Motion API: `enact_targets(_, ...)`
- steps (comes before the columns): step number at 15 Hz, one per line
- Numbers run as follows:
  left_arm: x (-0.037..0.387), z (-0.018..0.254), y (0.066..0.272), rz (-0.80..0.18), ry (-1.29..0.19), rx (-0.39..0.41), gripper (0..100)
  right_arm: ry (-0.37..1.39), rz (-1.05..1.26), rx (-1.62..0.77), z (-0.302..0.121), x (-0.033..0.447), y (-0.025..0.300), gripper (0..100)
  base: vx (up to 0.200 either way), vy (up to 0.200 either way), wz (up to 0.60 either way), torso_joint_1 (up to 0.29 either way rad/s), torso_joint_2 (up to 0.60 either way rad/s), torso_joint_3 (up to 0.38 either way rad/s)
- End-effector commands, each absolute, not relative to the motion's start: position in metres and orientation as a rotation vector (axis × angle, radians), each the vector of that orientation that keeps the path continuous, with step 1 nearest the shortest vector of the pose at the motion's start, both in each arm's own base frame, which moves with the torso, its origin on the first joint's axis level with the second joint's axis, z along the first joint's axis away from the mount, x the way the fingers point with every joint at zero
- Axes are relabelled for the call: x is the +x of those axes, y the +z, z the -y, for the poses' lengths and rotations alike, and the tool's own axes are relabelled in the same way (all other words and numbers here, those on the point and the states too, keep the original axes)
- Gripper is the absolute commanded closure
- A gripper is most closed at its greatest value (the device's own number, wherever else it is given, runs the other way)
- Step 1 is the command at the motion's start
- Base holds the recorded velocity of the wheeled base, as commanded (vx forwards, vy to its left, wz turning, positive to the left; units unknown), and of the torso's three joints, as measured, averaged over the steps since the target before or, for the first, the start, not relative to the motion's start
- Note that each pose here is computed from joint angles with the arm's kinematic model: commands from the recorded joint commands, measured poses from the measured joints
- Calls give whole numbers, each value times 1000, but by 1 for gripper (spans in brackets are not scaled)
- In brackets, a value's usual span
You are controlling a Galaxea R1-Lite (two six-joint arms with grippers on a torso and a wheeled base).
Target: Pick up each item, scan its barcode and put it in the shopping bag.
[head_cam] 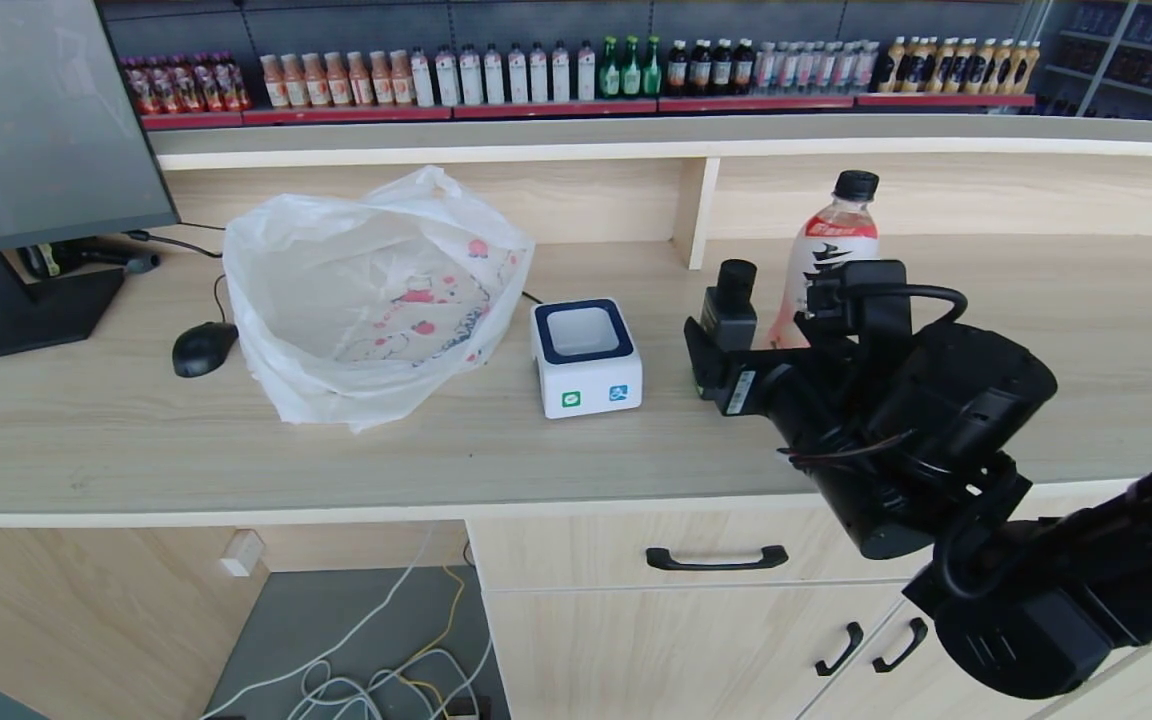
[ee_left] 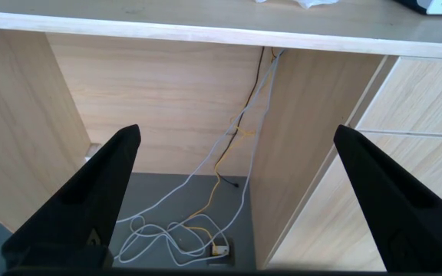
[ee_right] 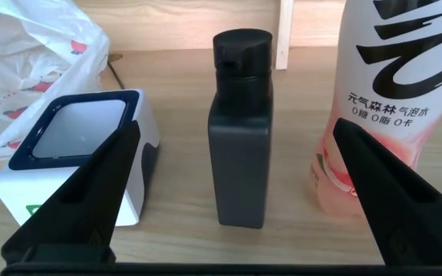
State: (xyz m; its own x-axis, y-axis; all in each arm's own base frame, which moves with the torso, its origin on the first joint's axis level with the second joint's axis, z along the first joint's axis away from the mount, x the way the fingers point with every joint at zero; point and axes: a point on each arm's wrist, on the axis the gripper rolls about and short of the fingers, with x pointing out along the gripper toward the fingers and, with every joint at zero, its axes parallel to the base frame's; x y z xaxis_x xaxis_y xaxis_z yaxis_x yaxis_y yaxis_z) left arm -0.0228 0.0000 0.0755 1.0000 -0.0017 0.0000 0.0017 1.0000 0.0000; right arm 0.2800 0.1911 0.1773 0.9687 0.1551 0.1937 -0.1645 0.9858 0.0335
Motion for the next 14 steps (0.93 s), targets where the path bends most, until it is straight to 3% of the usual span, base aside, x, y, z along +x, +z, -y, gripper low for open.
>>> enact_targets(1, -23, 0, 75, 0, -2, 0, 0, 164, 186, 46, -193, 281, 175, 0, 0, 0, 0, 0, 0, 0)
enact_targets(14, -23, 0, 75, 0, -2, 0, 0, 135, 191, 70, -199, 312, 172, 0, 0, 0, 0, 0, 0, 0)
